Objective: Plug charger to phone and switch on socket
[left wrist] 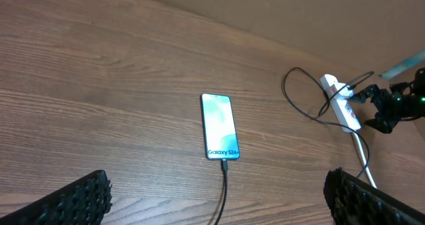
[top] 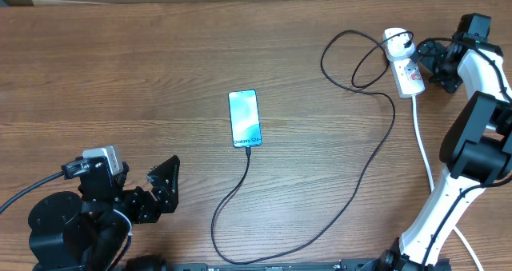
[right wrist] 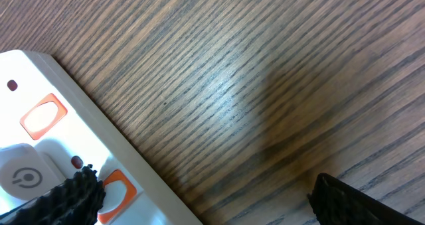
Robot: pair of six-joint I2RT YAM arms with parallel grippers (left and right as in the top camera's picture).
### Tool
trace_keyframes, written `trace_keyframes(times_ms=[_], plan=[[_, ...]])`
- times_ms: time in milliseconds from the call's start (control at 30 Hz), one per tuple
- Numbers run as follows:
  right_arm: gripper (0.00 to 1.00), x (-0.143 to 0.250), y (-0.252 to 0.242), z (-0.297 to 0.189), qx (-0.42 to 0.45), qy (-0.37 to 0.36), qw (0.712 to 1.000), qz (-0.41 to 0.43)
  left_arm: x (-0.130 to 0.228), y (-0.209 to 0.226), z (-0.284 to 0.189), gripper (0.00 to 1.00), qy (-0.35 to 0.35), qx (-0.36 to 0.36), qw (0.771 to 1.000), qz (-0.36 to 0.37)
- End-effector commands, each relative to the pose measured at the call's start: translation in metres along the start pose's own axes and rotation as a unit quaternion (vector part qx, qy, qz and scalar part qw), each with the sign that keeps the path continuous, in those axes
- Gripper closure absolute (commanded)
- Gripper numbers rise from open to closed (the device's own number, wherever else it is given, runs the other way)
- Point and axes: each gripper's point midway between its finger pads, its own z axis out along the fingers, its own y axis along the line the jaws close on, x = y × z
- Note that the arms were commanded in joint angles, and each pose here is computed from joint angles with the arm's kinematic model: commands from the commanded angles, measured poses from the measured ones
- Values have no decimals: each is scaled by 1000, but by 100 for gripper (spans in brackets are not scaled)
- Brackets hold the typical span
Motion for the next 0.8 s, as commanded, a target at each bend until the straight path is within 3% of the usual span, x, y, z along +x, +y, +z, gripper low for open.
trace_keyframes(times_ms=[0, 767], plan=[[0, 10, 8, 12, -7, 17, 1000, -19, 0, 0, 0, 0, -2, -1, 1000, -1], [0, 24, 2, 19, 3, 42, 999, -17, 0, 0, 0, 0, -1, -2, 1000, -2]])
